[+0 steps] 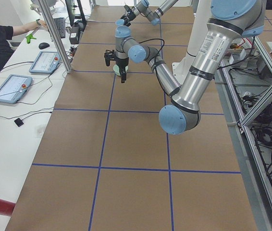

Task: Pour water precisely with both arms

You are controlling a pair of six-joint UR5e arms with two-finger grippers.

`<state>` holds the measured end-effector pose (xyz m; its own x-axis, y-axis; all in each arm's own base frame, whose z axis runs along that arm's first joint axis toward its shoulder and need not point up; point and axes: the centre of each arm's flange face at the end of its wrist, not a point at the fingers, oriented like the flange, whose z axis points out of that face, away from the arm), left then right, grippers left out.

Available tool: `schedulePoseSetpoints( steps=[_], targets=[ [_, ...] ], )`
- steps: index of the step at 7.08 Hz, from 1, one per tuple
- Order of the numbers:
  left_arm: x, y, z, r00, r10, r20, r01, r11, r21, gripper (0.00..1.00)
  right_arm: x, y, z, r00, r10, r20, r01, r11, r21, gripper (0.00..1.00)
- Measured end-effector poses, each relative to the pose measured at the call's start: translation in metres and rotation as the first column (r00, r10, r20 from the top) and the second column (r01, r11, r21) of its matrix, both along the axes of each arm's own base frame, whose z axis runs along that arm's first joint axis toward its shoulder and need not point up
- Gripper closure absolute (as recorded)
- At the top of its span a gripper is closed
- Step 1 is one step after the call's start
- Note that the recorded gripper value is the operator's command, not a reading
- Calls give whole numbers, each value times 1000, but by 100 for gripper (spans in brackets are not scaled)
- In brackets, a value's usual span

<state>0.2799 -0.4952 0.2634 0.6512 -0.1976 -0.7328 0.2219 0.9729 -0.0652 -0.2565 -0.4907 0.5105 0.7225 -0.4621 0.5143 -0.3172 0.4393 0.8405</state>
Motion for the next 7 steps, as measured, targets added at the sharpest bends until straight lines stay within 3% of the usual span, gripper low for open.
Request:
schedulePoseSetpoints(
  steps=[1, 3, 5, 7],
  targets=[
    [-18, 1, 12, 1000, 17, 16, -17, 999, 30, 0, -24, -21, -49, 999, -49, -2, 49, 997, 51, 100],
    [-49, -6, 30, 999, 24, 44, -27, 998, 65, 0, -65, -27, -128, 985, -174, -3, 173, 982, 79, 100],
    [-67, -10, 45, 997, 40, 68, -46, 995, 89, 0, -120, -9, -182, 958, -279, -64, 282, 958, 53, 100],
    [-75, -11, 56, 995, 49, 82, -56, 994, 96, 0, -154, 21, -216, 921, -357, -157, 360, 933, -8, 100]
  ],
)
